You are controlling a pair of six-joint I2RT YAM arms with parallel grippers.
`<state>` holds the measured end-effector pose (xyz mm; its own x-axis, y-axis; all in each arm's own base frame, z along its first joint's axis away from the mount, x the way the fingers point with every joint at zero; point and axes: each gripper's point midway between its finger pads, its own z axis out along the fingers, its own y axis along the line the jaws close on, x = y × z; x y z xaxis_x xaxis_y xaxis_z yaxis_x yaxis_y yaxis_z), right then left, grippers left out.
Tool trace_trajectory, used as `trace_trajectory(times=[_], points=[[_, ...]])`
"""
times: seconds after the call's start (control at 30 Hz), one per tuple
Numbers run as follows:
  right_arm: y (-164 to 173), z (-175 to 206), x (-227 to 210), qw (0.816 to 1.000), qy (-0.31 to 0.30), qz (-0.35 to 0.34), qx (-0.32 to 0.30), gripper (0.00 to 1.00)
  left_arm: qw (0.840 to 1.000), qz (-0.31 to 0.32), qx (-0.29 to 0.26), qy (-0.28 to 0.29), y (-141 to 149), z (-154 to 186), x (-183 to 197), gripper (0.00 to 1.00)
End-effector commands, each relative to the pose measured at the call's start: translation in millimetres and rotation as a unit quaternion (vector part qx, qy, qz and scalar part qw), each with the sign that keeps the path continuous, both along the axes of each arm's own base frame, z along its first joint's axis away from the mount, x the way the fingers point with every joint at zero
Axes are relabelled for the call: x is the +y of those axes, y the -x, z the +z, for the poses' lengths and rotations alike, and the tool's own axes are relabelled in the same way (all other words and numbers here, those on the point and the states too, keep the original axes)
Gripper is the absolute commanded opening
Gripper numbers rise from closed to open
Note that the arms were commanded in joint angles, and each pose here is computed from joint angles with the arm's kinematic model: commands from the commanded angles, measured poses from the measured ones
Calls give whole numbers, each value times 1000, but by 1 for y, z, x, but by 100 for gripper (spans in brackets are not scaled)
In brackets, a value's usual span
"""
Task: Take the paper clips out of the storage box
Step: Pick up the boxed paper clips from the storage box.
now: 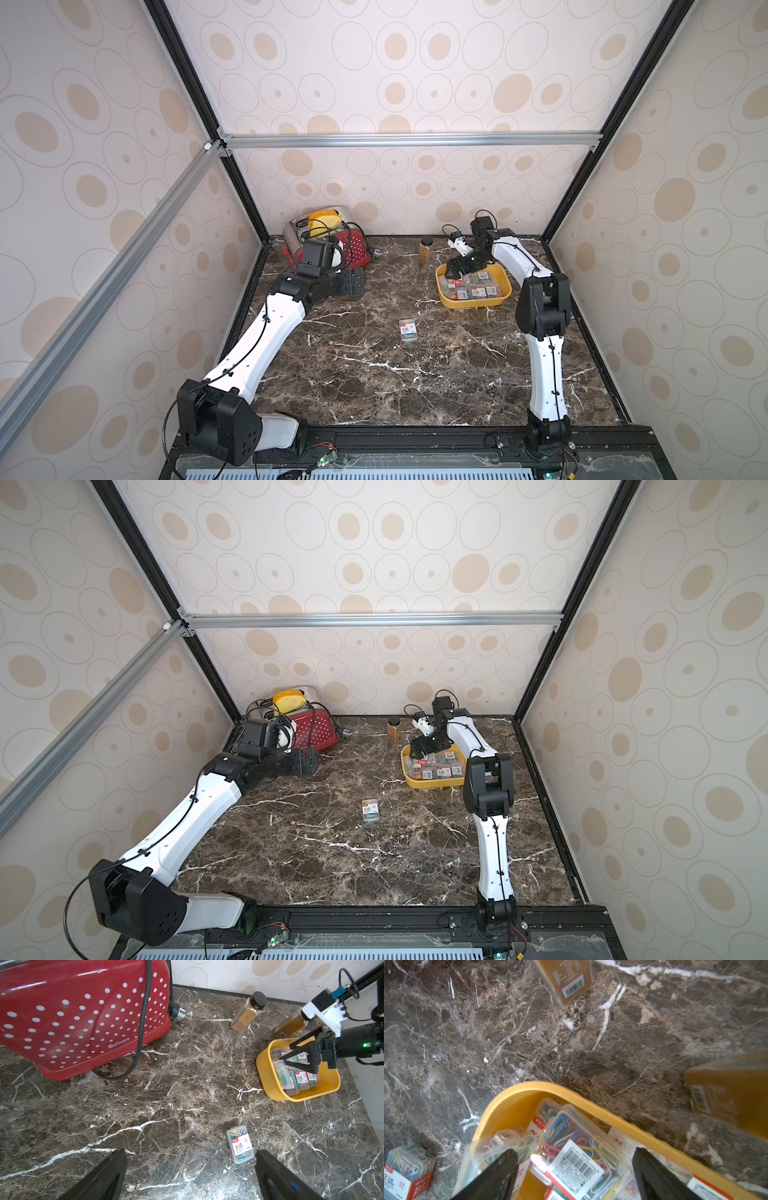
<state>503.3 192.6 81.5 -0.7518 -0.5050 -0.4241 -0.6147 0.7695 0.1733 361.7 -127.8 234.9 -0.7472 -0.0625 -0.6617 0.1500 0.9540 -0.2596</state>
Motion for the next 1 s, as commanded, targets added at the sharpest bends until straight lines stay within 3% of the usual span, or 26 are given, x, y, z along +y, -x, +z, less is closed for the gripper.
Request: trace_trajectory(times=[0.0,0.17,0.4,0.5,0.63,0.73,0.97], points=[[10,-9,-2,1000,2,6,22,87,1000,-9,-8,-8,5,6,0,99],[25,-1,-4,999,-5,-2,37,77,1000,-9,-8,-7,4,4,0,99],[42,5,-7,999,-9,-10,49,75,1000,-12,-6,-5,3,0,-2,99],[47,4,-4,999,-12,-8,52,70,1000,-13,-4,-4,2,-3,-3,99],[49,-4,-5,999,11,-6,49,70,1000,-13,-3,-4,1,-4,-4,99],[46,-9,-7,999,37,-6,39,78,1000,-12,-3,-6,0,-4,-3,99],[34,-13,1,998,60,-21,5,79,1000,-12,-1,-7,1,-6,-3,99]])
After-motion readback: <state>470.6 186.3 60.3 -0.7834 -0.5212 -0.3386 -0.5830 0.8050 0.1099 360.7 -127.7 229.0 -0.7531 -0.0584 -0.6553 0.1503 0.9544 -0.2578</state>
